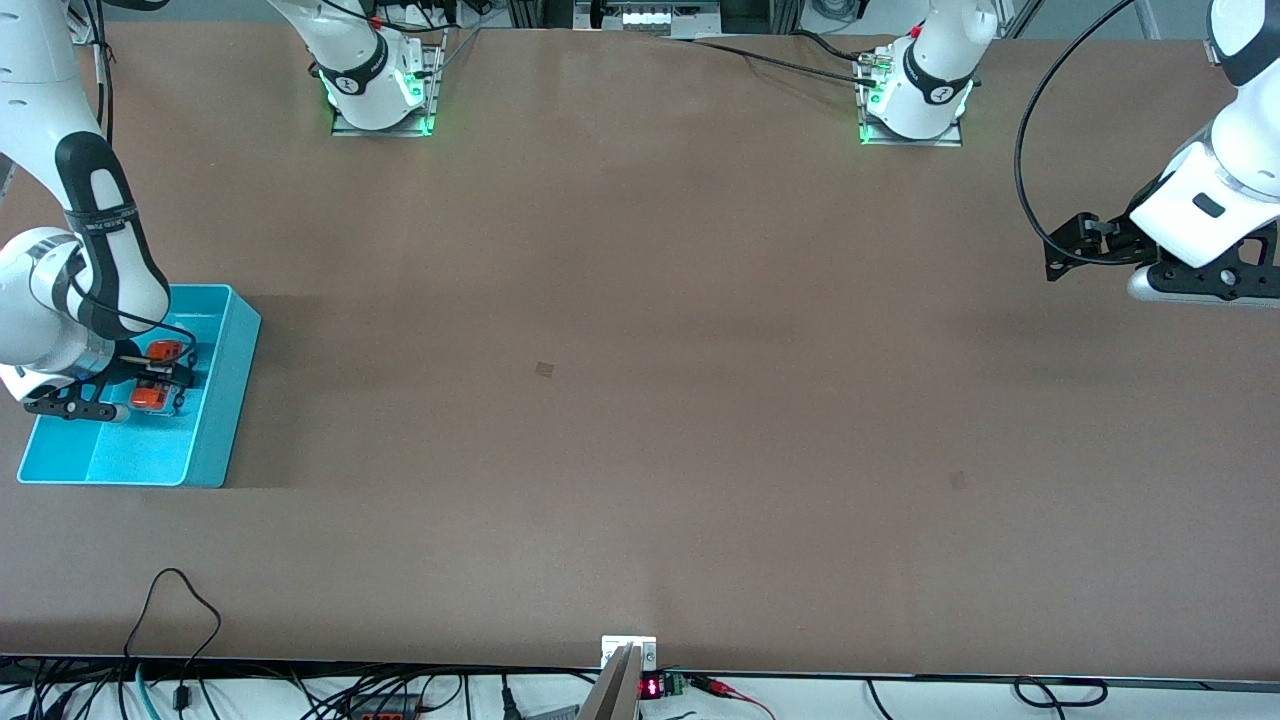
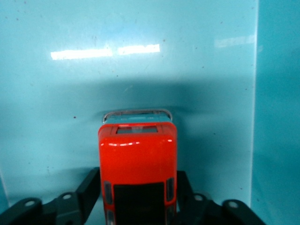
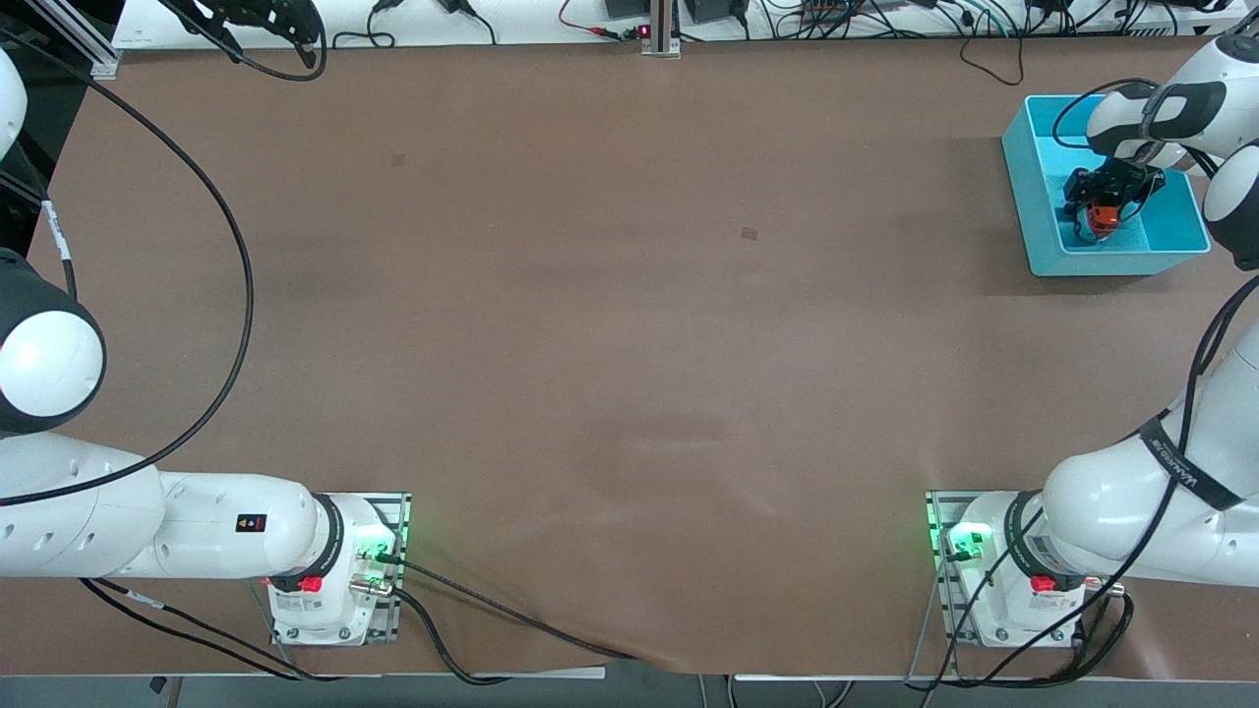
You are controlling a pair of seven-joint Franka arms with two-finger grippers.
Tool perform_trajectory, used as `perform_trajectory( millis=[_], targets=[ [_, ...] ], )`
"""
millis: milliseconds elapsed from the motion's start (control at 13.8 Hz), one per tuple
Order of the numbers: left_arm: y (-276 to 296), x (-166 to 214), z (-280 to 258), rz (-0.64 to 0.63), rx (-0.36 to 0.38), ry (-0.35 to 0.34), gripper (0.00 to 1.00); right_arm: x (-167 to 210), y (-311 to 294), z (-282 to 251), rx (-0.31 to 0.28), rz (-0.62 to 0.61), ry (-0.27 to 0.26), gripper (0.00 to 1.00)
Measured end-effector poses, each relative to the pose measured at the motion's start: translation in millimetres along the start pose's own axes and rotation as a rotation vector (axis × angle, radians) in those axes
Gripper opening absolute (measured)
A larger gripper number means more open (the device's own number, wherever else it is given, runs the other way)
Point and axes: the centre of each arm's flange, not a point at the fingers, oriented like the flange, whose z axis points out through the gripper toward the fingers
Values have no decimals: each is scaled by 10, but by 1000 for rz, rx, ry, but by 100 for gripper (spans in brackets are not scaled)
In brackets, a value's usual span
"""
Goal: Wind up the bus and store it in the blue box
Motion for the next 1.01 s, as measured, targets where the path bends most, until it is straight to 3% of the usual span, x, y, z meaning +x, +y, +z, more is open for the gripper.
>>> perform_trajectory(
  millis=[145, 434, 796, 1013],
  targets=[
    [0, -1, 1, 0, 0, -1, 100, 37, -16, -72, 2, -7, 9, 99],
    [0, -2, 2, 0, 0, -2, 100, 75, -16, -684, 26, -10, 14, 100],
    [1, -3, 2, 0, 0, -3, 100, -97, -20, -1936, 63, -13, 59, 100],
    [1, -3, 1, 0, 0, -3, 100, -200, -153, -2713, 80, -57, 34, 100]
  ],
)
